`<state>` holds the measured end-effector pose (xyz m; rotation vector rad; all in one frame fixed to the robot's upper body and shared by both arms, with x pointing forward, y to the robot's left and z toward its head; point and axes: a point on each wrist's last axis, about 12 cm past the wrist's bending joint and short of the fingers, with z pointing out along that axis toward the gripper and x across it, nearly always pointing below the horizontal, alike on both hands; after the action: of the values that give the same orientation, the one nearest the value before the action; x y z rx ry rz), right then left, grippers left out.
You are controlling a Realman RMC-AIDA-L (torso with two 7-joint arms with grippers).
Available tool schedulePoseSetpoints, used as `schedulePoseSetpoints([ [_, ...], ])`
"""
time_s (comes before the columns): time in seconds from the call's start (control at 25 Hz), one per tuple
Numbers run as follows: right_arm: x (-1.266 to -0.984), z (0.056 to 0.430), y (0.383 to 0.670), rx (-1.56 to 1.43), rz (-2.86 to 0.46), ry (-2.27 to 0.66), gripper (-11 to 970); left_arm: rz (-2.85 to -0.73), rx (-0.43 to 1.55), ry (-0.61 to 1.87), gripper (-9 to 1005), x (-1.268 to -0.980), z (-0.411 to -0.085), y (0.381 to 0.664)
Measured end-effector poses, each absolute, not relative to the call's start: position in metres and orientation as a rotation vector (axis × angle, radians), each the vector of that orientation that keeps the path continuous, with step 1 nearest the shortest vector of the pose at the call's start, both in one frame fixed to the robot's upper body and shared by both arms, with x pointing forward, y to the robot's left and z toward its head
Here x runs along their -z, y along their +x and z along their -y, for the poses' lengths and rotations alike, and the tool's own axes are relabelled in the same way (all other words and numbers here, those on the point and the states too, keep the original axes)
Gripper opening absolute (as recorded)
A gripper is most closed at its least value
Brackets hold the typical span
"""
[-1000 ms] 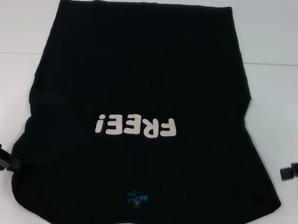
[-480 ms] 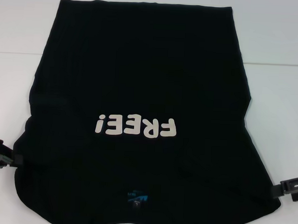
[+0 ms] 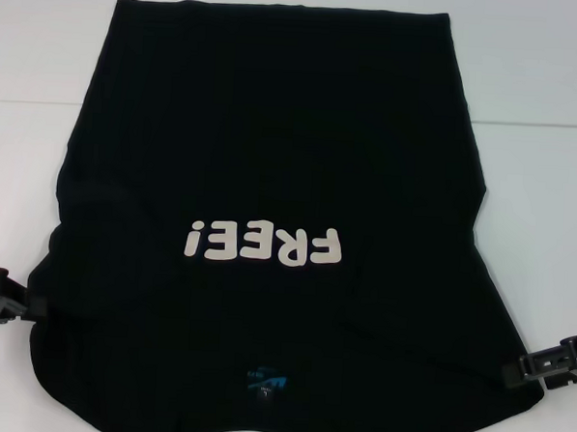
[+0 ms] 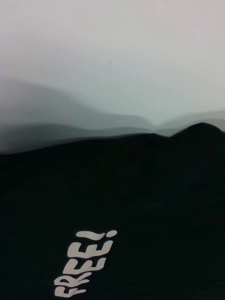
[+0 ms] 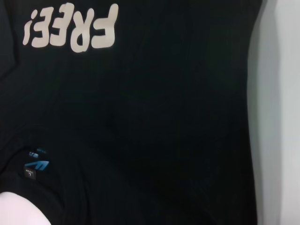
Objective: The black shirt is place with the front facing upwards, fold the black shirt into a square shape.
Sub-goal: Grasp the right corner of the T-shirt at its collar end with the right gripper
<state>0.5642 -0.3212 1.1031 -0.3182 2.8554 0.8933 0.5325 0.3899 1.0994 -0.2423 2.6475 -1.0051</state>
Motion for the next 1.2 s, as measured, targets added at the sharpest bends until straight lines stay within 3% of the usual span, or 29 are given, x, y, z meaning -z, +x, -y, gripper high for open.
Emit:
schedulePoseSetpoints([
  [1.2,-1.098,0.295,0.573,-0.889,-2.869,-0.413,907,-2.623,1.025,-0.240,2,-1.101,-0.388,0.535],
])
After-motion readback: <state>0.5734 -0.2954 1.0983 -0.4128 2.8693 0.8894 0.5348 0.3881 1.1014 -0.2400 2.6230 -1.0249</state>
